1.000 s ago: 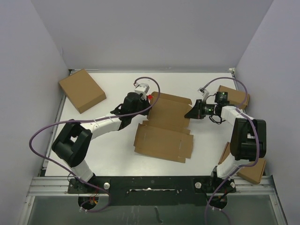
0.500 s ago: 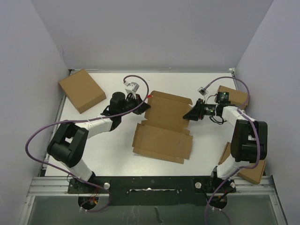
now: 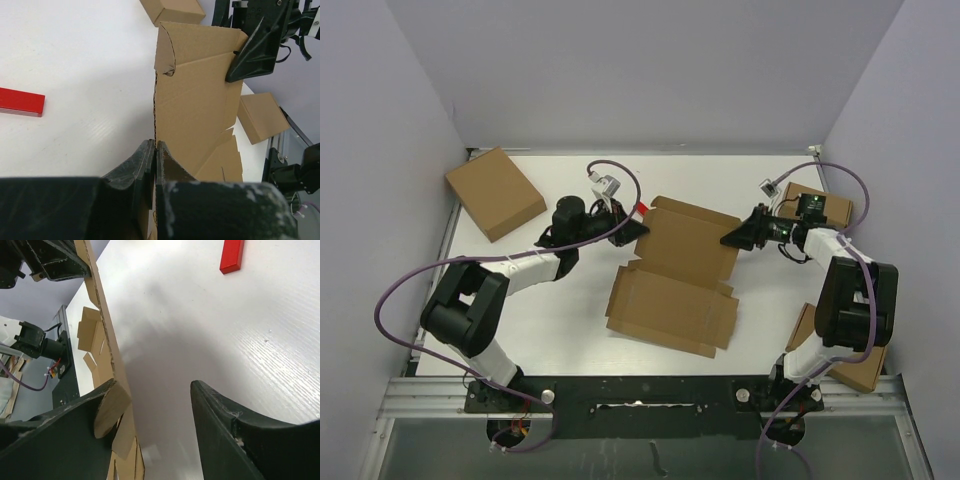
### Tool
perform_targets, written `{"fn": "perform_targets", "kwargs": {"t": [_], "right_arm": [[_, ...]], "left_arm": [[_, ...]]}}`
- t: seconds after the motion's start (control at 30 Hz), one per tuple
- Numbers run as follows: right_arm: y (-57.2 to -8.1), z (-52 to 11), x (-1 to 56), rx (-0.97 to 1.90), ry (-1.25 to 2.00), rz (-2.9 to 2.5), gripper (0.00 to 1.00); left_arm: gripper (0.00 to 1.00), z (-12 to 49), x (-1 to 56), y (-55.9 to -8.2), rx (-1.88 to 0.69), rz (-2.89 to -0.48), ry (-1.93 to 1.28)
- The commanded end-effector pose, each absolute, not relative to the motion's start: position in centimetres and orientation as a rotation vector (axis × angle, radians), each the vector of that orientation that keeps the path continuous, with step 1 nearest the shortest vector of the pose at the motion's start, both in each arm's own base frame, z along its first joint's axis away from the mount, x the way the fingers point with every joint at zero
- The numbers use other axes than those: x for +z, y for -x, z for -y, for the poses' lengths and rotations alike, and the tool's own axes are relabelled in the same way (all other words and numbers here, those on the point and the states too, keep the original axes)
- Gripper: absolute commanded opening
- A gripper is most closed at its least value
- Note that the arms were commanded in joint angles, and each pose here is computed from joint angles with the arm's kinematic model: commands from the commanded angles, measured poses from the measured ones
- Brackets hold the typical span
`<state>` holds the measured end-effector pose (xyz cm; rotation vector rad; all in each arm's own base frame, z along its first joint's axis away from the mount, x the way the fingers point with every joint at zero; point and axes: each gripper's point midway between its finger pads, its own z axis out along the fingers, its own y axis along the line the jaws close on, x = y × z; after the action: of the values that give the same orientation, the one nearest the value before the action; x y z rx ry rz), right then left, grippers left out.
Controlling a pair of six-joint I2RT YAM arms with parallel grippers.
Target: Fold the paper box
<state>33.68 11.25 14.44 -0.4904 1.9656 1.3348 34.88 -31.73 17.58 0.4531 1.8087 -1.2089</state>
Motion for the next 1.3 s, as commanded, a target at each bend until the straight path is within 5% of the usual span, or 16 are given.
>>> {"fn": "perform_targets", "kwargs": {"t": [0.0,0.3,0.5,0.7,0.83,1.0,1.03,1.13,1.27], "right_arm": [[-33.0,-11.6,17.8,1.341,0.601,-1.831,0.56],[-31.9,-12.8,18.5,1.376,0.688,-1.788,0.34],[-31.4,-13.0,19.3,1.396,0.727,-1.749,0.01],[-31.3,-12.7,20.1,1.377,0.73,-1.753,0.0],[-31.1,-12.6,20.5,1.363,0.738,-1.745,0.0],[-30.8,-12.7,21.0,1.356,0.765,-1.722,0.0],[-30.7,-12.8,21.1,1.357,0.769,-1.718,0.0],[-30.5,-12.9,21.3,1.355,0.785,-1.703,0.0],[-30.3,-13.0,21.6,1.351,0.806,-1.685,0.0]], "left_arm": [[0.0,32.2,23.1,-34.2,-1.27,-1.632,-0.524],[0.0,32.8,23.3,-33.8,-1.318,-1.626,-0.564],[0.0,32.8,23.4,-33.9,-1.319,-1.63,-0.563],[0.01,31.8,23.2,-34.7,-1.34,-1.667,-0.49],[0.33,30.1,23.9,-34.7,-1.356,-1.674,-0.449],[0.47,26.2,23.5,-33.9,-1.292,-1.706,-0.486],[0.46,25.5,23.0,-33.6,-1.289,-1.722,-0.505],[0.18,24.4,21.2,-31.9,-1.359,-1.731,-0.635],[0.16,24.6,18.6,-31.6,-1.363,-1.793,-0.688]]}}
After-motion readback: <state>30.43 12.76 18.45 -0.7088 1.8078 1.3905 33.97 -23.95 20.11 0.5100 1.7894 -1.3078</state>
